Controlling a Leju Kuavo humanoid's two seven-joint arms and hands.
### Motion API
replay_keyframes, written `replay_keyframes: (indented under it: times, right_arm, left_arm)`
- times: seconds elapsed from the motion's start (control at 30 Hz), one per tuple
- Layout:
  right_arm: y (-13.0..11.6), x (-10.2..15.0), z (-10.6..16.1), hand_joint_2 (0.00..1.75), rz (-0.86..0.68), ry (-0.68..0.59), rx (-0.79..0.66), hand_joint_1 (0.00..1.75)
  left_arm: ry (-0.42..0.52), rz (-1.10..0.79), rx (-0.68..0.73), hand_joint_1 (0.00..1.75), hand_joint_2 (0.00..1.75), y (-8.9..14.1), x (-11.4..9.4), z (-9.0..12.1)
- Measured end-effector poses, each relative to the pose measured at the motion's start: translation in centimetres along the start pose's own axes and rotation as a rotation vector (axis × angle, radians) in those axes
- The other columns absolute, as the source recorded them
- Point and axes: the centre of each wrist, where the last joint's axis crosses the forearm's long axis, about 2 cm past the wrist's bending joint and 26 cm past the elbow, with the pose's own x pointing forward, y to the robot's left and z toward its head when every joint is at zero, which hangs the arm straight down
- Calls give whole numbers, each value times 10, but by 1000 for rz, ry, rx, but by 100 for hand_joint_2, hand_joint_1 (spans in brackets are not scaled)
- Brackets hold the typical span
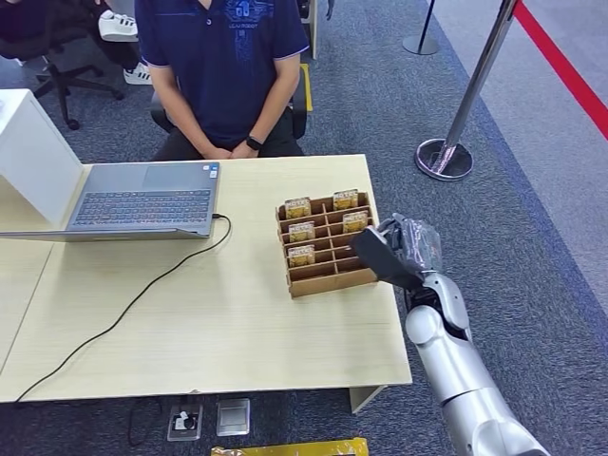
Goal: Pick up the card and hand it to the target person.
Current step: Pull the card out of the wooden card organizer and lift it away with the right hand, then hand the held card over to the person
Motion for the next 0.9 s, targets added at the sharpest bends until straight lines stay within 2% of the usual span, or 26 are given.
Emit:
replay_keyframes:
  times: [0.5, 0.9]
  right_arm:
    - [-25, 28, -27, 175, -184, -99, -55, 175]
    - [-45, 87, -90, 175, -193, -123, -266, 175]
  left_arm:
    - [-7, 8, 24, 0, 0, 2, 3, 0]
    - [-19, -6, 37, 0, 0, 6, 15, 1]
